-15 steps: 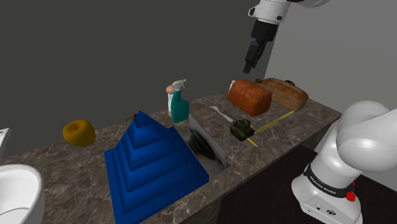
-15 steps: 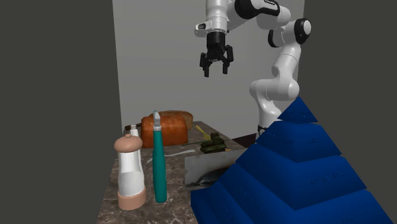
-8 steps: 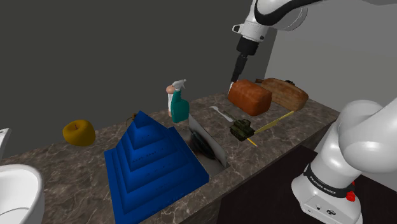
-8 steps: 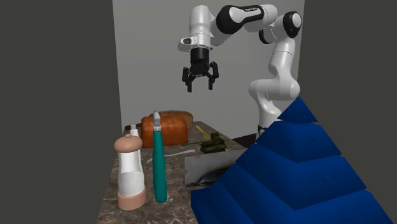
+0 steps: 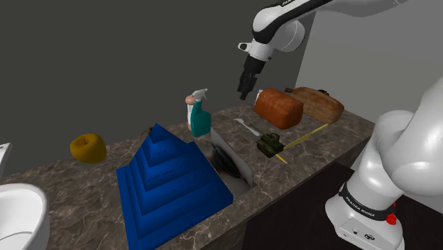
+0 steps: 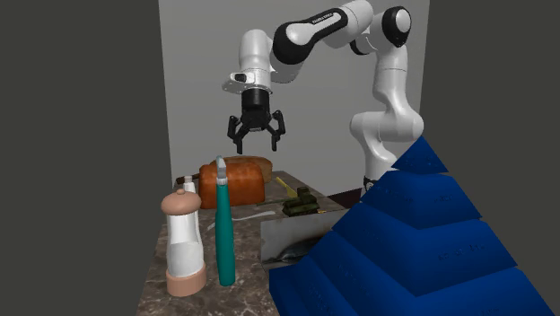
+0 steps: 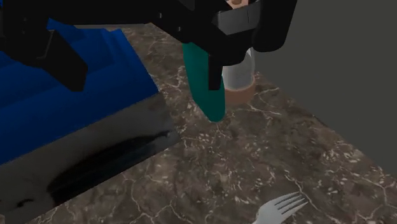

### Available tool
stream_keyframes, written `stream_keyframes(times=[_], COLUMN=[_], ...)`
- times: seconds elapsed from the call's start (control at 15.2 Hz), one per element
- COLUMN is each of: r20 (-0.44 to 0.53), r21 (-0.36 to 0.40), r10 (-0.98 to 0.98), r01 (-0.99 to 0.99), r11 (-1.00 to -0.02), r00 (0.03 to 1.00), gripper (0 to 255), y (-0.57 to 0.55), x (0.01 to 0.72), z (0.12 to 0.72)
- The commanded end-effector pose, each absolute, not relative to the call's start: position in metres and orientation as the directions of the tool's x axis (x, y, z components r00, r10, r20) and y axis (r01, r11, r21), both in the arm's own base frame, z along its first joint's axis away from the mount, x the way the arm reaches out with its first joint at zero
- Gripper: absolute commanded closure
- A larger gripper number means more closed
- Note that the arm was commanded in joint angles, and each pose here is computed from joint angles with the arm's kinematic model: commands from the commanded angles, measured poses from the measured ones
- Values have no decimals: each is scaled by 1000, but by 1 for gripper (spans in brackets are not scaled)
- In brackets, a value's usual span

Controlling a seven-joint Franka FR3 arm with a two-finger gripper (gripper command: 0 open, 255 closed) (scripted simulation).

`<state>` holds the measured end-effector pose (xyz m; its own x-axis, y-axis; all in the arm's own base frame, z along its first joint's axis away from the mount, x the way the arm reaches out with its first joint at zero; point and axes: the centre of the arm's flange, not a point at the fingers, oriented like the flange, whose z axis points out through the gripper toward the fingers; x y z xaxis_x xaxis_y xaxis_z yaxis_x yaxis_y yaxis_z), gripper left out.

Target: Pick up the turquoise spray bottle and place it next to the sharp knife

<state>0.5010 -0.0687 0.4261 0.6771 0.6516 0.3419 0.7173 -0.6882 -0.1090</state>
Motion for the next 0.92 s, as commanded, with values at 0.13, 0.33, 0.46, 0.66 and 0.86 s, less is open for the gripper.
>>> stream_keyframes(times=[0.13, 0.33, 0.46, 0.66, 0.86], r20=[395, 430, 451, 481, 493], r21=[-85, -65, -49, -21, -9], r10=[736, 783, 807, 834, 841], r01=[819, 880, 914, 954, 968], r11=[-567, -470, -403, -298, -252], r00=[550, 450, 380, 271, 223], gripper=[0, 0, 0, 0, 0], y=[-61, -50, -41, -23, -12], x=[543, 575, 597, 627, 641], z=[393, 373, 359, 341, 329])
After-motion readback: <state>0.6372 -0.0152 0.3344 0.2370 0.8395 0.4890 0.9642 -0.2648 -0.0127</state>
